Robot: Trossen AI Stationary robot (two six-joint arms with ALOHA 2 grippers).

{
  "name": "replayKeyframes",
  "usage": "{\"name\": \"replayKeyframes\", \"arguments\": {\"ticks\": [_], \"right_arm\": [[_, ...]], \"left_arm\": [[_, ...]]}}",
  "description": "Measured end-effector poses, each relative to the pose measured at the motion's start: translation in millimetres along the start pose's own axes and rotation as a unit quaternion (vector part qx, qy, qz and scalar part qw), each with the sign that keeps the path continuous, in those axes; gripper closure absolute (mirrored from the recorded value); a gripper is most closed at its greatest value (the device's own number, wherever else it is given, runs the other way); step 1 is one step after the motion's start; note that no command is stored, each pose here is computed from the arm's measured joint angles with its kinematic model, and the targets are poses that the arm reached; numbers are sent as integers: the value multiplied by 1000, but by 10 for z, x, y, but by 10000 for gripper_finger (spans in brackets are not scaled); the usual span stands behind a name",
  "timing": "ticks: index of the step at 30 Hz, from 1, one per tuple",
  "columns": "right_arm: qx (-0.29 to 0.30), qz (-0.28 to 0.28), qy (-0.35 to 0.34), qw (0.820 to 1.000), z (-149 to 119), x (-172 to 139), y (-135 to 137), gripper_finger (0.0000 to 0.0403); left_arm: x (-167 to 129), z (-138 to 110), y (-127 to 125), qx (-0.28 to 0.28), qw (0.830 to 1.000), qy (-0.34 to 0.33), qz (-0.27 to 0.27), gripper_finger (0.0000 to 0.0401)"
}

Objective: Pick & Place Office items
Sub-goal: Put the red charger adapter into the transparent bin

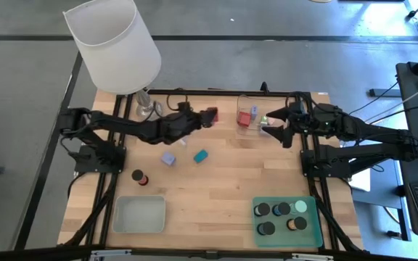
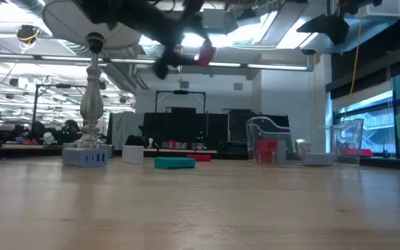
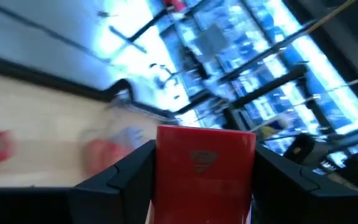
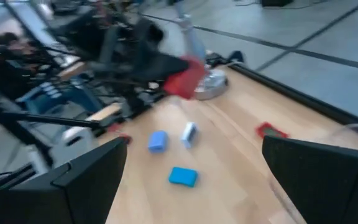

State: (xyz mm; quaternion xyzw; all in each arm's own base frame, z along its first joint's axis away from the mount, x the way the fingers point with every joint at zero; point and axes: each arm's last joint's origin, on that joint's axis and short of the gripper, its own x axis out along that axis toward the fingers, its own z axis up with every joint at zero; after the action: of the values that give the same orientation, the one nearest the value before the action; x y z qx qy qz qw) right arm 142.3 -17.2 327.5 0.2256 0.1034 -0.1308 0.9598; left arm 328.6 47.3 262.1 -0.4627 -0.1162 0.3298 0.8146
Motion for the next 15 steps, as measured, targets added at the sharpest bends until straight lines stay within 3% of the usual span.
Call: {"name": "replayKeyframes", "arguments": {"ticks": [10, 15], "right_arm": [[0, 92, 28, 995, 3, -7, 64, 25], [-22, 97, 28, 995, 2, -7, 67, 24]], "left_arm": [[446, -154, -438, 88, 991, 51, -88, 185], [495, -230, -611, 196, 960, 101, -171, 185]]}}
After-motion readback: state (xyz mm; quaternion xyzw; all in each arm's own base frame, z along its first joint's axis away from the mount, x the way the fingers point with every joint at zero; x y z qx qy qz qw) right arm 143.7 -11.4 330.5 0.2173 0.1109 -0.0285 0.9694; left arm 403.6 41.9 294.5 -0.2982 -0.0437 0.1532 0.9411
